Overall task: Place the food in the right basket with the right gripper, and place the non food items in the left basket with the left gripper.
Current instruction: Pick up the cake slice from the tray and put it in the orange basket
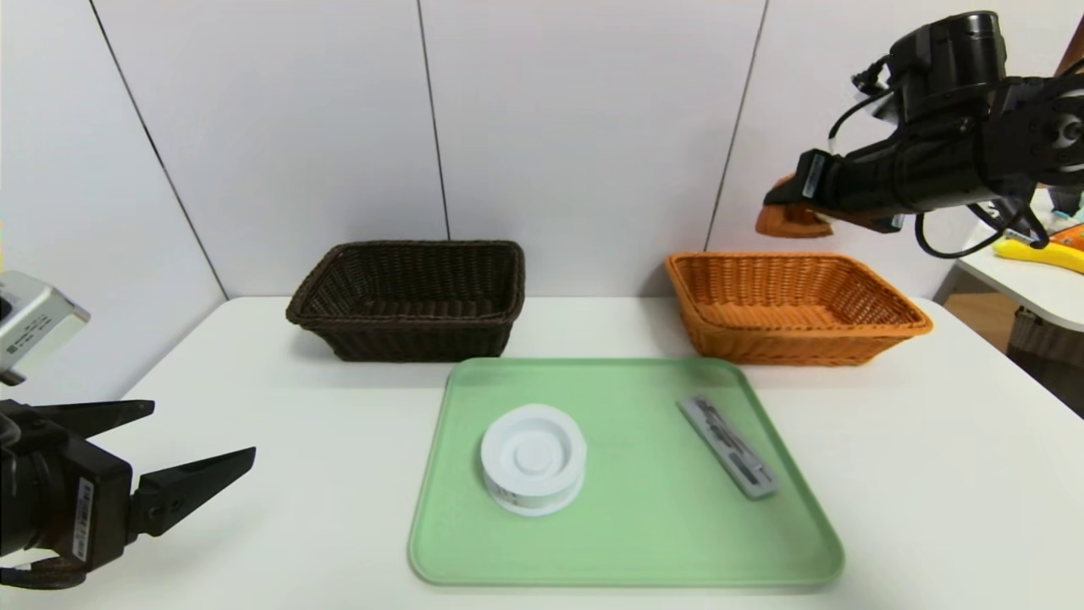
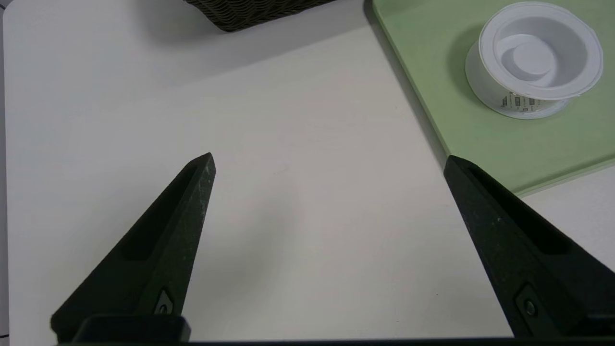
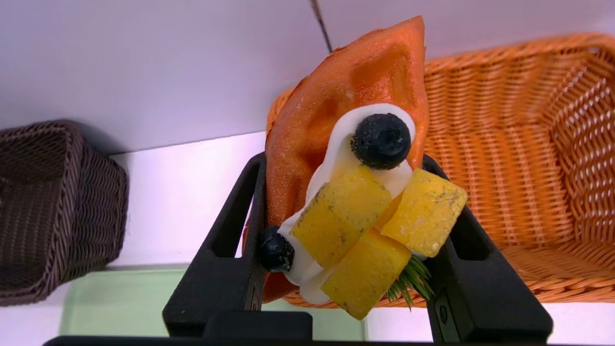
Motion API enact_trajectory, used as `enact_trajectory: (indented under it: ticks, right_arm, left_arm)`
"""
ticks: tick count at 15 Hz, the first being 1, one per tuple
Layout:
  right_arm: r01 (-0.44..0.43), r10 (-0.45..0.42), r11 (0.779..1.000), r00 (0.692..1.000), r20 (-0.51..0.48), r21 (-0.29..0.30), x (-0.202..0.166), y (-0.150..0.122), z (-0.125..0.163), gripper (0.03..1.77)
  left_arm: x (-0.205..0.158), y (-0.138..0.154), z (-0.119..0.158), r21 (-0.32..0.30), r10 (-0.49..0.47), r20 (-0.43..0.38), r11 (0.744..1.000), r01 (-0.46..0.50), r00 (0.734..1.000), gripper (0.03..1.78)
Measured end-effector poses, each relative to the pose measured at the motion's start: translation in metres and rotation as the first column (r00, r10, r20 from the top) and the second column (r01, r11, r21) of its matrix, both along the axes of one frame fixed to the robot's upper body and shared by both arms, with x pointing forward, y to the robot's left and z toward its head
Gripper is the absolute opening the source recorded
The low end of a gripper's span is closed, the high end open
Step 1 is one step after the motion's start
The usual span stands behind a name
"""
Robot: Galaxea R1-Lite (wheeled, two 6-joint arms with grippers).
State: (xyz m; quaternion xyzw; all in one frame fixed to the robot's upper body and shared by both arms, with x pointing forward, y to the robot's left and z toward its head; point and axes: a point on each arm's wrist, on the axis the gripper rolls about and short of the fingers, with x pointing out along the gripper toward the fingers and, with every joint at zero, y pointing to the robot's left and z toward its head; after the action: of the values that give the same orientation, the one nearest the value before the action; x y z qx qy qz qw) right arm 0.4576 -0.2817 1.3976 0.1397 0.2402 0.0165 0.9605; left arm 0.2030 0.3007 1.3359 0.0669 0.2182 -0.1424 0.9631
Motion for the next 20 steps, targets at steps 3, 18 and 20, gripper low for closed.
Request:
enact_trajectory:
  ticks: [3,18,20]
  right_arm:
    - [0.045,-0.041,0.998,0.994,-0.102,0.041,0.017,-0.017,-0.018,0.87]
    - [0.129,-0.121,0.992,0.952,-0.279,0.009,0.070,-0.045,-0.084,0.87]
    - [0.126,-0.120,0.992,0.950,-0.288,0.002,0.070,-0.045,-0.086,0.89]
  left_arm:
    - [0.000,0.000,0.000,0.000,-0.001,-0.002,1.000,0.001,1.000,1.69]
    - [0.000,0.000,-0.002,0.003,-0.001,-0.011,1.000,0.001,1.000,1.69]
    - [0.000,0.000,-0.002,0.003,-0.001,-0.010,1.000,0.001,1.000,1.69]
